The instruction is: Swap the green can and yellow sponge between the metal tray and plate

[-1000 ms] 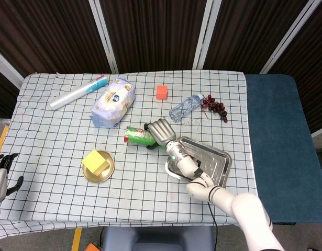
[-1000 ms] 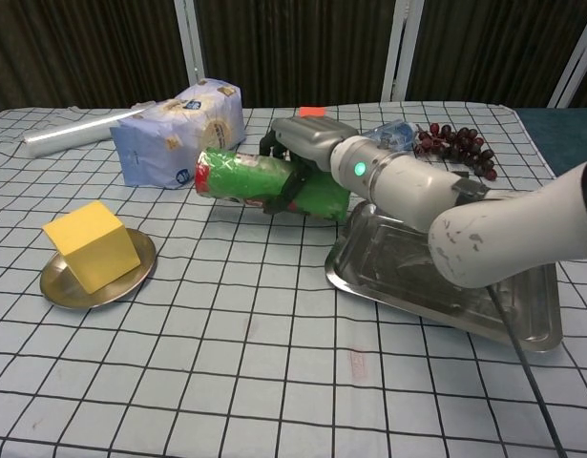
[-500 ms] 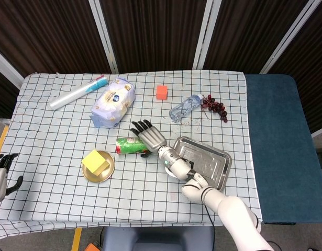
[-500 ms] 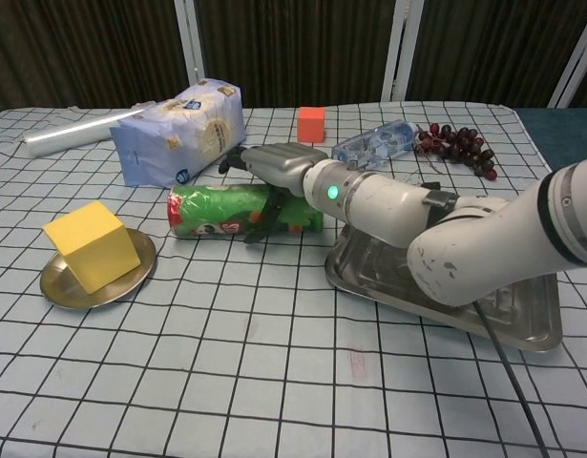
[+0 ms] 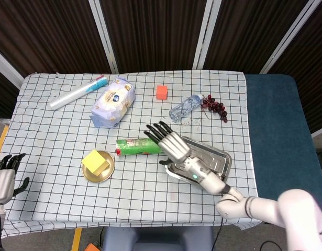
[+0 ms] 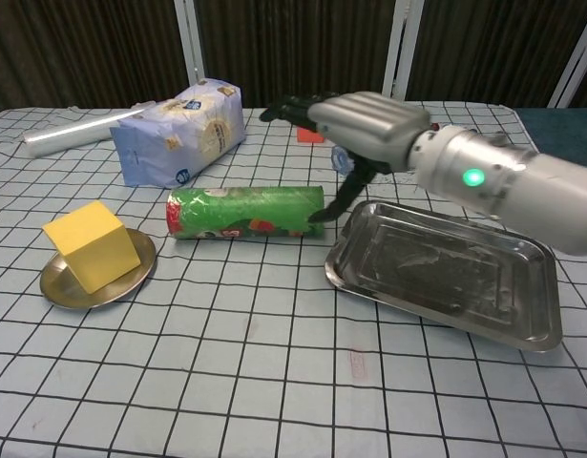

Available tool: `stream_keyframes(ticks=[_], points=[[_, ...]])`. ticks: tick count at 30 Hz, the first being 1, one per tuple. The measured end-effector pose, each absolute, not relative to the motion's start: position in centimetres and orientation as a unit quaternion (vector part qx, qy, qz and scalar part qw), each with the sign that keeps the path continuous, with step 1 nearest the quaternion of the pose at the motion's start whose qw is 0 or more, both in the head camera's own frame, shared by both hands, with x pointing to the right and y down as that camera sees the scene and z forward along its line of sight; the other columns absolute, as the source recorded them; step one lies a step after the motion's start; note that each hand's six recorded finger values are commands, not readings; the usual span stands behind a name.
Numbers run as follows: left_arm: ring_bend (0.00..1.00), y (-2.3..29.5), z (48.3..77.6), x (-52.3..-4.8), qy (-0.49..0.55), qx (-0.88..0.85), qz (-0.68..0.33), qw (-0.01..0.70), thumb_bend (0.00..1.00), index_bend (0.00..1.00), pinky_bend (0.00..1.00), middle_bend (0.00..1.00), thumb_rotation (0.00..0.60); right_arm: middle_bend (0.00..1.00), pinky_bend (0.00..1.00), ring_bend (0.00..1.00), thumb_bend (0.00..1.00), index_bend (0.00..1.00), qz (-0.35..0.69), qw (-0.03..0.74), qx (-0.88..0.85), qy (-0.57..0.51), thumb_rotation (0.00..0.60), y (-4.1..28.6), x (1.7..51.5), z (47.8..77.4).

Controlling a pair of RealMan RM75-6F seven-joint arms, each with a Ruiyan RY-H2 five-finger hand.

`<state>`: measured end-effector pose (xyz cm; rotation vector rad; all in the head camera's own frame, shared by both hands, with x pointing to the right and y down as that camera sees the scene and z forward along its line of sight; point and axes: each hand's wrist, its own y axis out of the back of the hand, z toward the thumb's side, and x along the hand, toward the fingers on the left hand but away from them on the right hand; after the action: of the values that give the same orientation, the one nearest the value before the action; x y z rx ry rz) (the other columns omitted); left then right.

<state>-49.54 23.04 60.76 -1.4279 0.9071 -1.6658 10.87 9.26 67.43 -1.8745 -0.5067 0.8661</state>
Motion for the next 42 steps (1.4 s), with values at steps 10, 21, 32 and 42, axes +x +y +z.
stream_keyframes(ticks=[10,21,32,42], points=[[0.13,23.0,62.9,-45.9,0.325,-0.597,-0.633,0.371,0.36,0.14,0.27,0.19,0.6,0.0,0.0,0.0,0.07,0.0,0.513,0.485,-0.662,-0.252,0.6,17.2,31.5,60.4],[0.0,22.1,64.7,-42.2,0.307,-0.635,-0.624,0.337,0.36,0.0,0.27,0.0,0.6,0.0,0.0,0.0,0.07,0.0,0.528,0.547,-0.512,-0.401,0.6,21.1,39.6,54.2],[0.0,20.1,67.2,-36.3,0.266,-0.686,-0.601,0.312,0.32,0.0,0.13,0.0,0.6,0.0,0.0,0.0,0.07,0.0,0.464,0.541,-0.531,-0.458,0.6,22.4,41.0,53.0],[0.0,18.9,69.2,-33.9,0.255,-0.698,-0.601,0.294,0.32,0.0,0.11,0.0,0.6,0.0,0.0,0.0,0.07,0.0,0.455,0.532,-0.554,-0.451,0.6,22.6,40.9,52.8]])
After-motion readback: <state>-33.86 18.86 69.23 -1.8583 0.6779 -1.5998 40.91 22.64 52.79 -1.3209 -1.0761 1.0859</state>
